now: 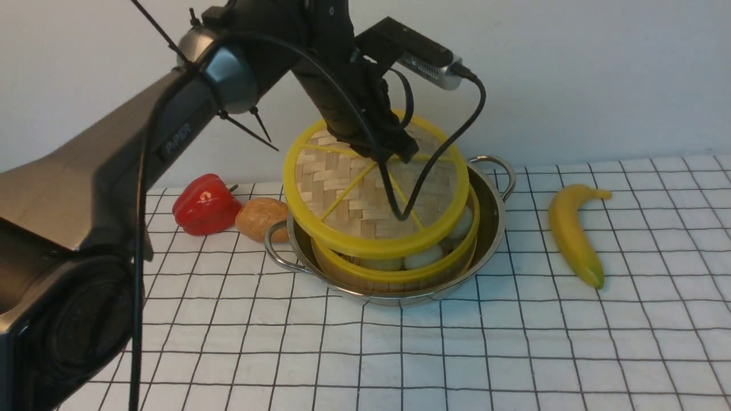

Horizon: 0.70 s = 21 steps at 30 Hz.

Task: Place the steamer in the pot on the white tablecloth, and put the lid on the steamer.
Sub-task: 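Place the yellow bamboo steamer lid onto the steamer in the pot with the left gripper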

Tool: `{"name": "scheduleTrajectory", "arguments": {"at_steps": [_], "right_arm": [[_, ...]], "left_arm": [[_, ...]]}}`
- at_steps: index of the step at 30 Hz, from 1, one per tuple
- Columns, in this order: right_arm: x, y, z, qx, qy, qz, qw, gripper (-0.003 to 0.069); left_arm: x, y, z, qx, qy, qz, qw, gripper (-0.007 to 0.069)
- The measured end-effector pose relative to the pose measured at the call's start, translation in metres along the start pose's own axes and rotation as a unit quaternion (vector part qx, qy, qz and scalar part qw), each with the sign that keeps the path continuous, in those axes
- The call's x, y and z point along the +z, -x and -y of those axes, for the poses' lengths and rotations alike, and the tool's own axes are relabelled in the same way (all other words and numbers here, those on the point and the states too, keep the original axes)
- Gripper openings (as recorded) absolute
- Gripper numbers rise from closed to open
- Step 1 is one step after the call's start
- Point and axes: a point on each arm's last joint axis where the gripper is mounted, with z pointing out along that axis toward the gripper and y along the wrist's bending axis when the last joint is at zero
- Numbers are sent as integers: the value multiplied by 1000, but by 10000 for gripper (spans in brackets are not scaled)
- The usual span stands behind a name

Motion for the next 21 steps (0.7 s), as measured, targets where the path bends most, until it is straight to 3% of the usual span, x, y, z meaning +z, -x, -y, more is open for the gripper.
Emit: {"name": "scheduleTrajectory", "arguments": {"at_steps": [15, 21], "right_arm": [[0, 0, 0, 1, 0, 0, 1000, 43], [0, 0, 0, 1, 0, 0, 1000, 43]], "left_arm": [[21, 2, 0, -4, -6, 9, 1000, 116], [34, 1, 4, -16, -30, 5, 999, 116]]}}
